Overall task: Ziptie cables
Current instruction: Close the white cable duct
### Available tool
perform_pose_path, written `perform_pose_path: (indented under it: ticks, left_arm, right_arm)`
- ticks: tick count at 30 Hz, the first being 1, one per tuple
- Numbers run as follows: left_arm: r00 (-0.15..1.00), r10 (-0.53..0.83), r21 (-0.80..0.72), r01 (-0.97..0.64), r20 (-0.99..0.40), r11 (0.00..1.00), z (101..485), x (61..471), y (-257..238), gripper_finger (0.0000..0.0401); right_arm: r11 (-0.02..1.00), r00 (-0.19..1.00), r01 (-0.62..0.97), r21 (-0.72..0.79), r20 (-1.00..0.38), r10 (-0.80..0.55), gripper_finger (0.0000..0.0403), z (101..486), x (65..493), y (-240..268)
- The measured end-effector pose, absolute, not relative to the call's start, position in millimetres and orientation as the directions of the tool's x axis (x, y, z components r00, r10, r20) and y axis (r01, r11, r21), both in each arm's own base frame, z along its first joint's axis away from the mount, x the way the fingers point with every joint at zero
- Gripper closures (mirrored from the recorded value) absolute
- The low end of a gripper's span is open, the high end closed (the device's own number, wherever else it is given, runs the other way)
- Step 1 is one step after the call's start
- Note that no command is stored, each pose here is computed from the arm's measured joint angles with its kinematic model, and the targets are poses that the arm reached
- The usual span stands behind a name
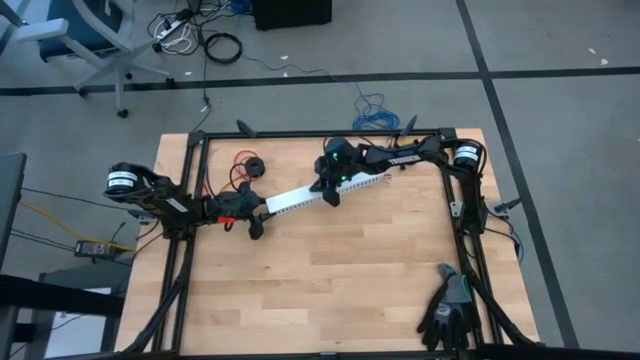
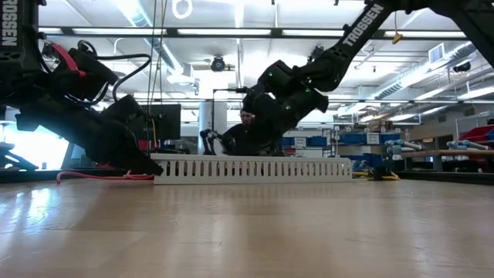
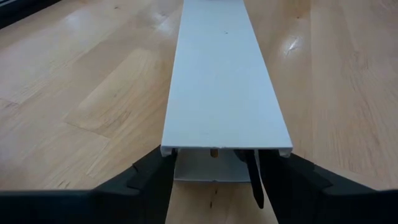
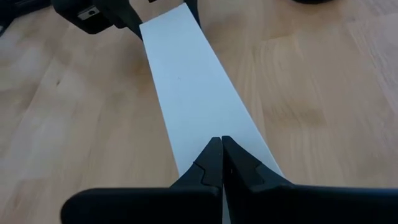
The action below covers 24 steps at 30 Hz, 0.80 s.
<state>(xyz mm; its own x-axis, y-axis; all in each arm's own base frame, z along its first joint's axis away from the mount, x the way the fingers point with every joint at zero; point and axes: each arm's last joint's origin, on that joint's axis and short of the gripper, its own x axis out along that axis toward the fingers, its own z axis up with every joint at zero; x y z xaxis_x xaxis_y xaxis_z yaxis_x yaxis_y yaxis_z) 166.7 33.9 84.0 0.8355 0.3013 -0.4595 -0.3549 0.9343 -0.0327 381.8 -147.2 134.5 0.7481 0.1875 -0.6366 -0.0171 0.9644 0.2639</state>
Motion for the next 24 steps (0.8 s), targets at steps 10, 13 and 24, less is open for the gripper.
perform_pose_path:
  ticks: [10, 13, 24]
  left_arm:
    - [0.830, 0.301, -0.031, -0.356, -0.469, 0.934, 83.0, 166.1, 33.8, 0.0176]
    - [0.829, 0.301, -0.030, -0.356, -0.471, 0.934, 82.8, 165.8, 33.7, 0.0176]
    - [0.828, 0.301, -0.029, -0.357, -0.473, 0.934, 82.5, 165.6, 33.7, 0.0176]
  right_arm:
    - [0.960, 0.720, 0.008, 0.278, -0.669, 0.188, 0.0403, 130.9, 375.5, -152.8]
    - [0.959, 0.710, 0.014, 0.282, -0.678, 0.189, 0.0403, 130.0, 374.2, -152.9]
    - [0.964, 0.685, 0.035, 0.264, -0.709, 0.170, 0.0403, 129.1, 371.0, -153.9]
